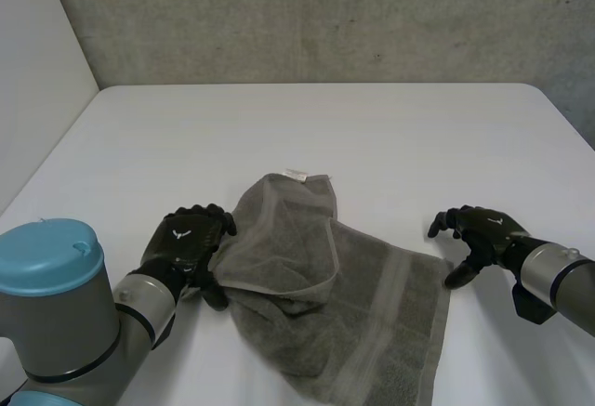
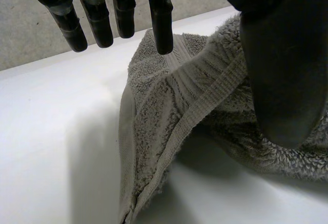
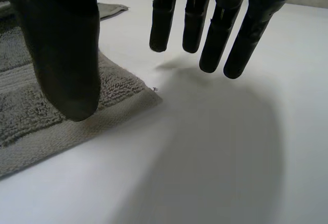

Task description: Fold the towel.

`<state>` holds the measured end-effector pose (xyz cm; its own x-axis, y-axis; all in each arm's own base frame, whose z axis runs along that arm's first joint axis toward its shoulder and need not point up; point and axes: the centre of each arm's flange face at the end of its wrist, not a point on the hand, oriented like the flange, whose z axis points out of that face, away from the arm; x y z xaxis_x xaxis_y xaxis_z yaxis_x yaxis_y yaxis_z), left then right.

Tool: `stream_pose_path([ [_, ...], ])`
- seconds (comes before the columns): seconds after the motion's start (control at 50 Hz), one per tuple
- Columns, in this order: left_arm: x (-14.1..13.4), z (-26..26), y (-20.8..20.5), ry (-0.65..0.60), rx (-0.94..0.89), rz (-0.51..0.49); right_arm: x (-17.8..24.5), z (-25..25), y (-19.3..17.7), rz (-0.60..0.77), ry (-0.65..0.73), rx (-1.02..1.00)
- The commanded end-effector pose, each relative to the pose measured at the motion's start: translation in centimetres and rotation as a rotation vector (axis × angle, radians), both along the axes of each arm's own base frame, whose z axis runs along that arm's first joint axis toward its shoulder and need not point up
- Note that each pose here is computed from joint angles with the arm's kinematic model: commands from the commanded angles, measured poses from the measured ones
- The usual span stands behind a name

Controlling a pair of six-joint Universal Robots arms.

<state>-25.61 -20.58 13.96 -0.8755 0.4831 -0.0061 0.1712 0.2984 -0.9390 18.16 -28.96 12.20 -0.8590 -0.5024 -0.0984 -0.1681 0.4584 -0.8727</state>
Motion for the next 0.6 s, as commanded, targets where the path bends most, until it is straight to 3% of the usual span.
stream_pose_path([
  [0.02,-0.05,-0.05,0.07,-0.001,0.002,-0.003,0.24,-0.61,0.09,0.009,0.003,0.008],
  [0.6,-0.07,-0.02,0.04,0.0,0.0,-0.003,1.09,-1.21,0.57,0.033,0.025,0.006],
])
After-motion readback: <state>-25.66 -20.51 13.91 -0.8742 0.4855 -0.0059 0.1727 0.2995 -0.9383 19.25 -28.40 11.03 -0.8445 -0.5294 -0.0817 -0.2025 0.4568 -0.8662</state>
